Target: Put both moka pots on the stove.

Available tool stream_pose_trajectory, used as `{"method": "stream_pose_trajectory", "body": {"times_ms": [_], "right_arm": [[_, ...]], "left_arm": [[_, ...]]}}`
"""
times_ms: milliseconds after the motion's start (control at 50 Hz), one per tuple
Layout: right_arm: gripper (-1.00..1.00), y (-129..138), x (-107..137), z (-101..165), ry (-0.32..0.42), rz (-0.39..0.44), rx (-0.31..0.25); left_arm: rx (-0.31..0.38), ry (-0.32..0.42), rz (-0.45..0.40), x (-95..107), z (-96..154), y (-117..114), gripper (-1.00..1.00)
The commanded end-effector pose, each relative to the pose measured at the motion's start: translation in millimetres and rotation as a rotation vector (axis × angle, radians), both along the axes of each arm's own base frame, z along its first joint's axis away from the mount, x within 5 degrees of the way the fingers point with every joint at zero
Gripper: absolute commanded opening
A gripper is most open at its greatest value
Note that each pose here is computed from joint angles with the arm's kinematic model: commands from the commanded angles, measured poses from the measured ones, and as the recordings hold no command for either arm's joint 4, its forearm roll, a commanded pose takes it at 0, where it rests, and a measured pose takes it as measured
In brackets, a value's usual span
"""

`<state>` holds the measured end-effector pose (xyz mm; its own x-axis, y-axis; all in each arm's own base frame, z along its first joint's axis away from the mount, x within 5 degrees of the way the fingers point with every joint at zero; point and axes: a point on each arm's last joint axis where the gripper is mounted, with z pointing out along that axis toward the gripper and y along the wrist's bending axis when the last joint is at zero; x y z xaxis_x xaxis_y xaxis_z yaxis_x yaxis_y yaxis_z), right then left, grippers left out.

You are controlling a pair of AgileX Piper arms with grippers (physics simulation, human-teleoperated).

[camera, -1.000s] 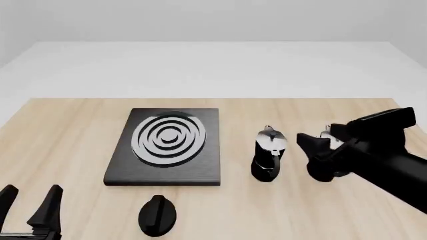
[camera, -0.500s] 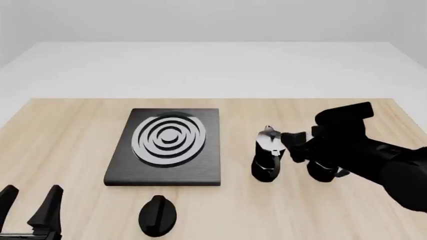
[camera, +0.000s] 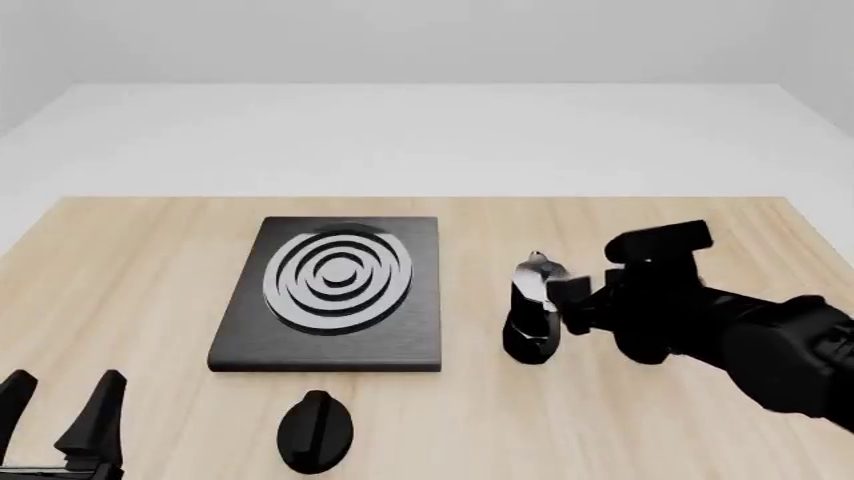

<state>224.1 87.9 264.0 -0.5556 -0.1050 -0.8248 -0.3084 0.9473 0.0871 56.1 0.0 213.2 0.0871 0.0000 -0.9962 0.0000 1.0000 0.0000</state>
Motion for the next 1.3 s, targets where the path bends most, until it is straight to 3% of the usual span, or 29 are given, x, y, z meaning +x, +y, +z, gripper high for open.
{"method": "stream_pose_trajectory", "body": {"times_ms": [20,1300], "right_arm": [[1.00,3.6,1.5,-12.9,0.027,0.002,0.004],[1.00,14.0,19.9,-62.5,0.114,-0.023,0.019]], "left_arm": [[0.000,0.000,0.000,0.0,0.0,0.0,1.00],[0.000,0.000,0.000,0.0,0.0,0.0,1.00]]}}
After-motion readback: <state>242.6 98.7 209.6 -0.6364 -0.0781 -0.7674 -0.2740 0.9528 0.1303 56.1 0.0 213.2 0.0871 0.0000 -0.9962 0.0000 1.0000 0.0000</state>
